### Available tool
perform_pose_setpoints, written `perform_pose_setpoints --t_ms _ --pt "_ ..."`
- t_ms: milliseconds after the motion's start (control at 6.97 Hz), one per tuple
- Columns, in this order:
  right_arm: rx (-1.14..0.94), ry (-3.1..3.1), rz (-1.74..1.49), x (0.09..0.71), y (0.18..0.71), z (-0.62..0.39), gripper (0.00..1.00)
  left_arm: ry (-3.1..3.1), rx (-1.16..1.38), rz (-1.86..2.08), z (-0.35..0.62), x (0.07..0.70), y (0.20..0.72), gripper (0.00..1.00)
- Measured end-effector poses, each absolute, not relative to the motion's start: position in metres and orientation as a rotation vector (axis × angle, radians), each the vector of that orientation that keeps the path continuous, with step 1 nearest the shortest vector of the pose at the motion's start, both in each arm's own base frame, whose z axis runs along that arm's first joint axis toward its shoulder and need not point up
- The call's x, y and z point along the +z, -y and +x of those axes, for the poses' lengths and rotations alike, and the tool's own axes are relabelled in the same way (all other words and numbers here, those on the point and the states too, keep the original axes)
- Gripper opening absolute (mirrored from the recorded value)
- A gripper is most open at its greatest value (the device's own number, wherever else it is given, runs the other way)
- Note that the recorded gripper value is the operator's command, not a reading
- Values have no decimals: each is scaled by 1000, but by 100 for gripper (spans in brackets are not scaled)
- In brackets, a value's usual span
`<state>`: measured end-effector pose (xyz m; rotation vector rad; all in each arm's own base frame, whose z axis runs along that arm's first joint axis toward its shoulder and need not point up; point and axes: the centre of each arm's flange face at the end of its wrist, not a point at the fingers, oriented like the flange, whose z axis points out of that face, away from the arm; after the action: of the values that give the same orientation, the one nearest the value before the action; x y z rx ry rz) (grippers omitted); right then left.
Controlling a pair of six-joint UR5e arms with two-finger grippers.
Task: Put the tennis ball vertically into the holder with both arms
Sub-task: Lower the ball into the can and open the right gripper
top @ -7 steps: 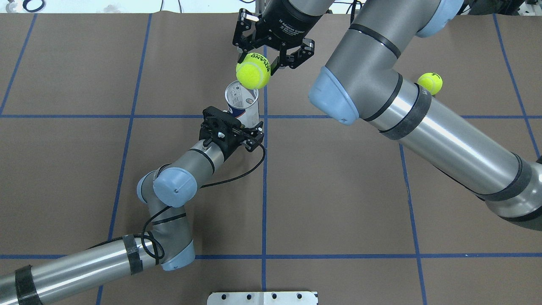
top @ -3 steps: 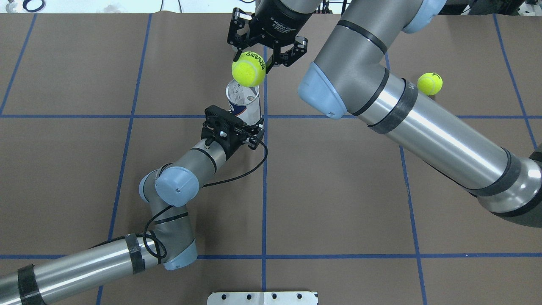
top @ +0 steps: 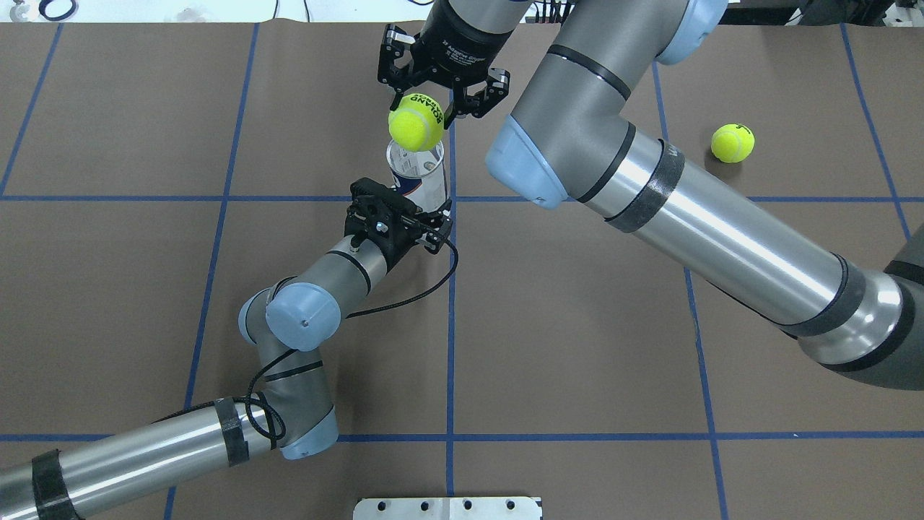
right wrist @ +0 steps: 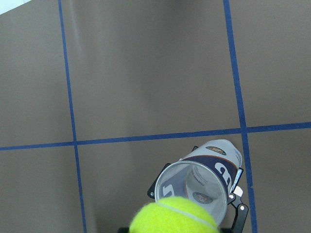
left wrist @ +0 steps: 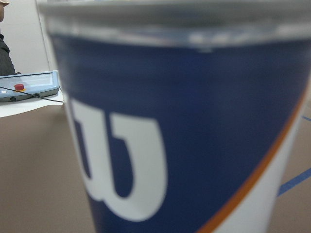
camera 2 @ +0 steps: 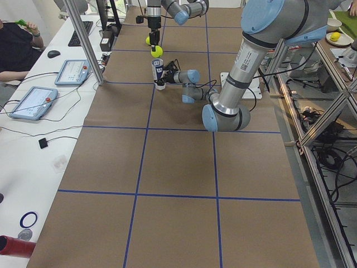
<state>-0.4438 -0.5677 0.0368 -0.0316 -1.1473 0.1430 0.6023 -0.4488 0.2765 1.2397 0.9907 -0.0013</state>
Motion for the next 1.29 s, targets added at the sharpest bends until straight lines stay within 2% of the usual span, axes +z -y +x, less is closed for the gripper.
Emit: perform_pose_setpoints --t_ms 287,430,1290 --pt "147 1123 -26 39 569 -461 0 -992 -1 1242 602 275 449 75" --pt "148 1119 -26 39 568 -465 99 -991 -1 1242 602 274 449 75" --pt "152 1113 10 41 577 -454 100 -987 1 1241 602 274 450 75"
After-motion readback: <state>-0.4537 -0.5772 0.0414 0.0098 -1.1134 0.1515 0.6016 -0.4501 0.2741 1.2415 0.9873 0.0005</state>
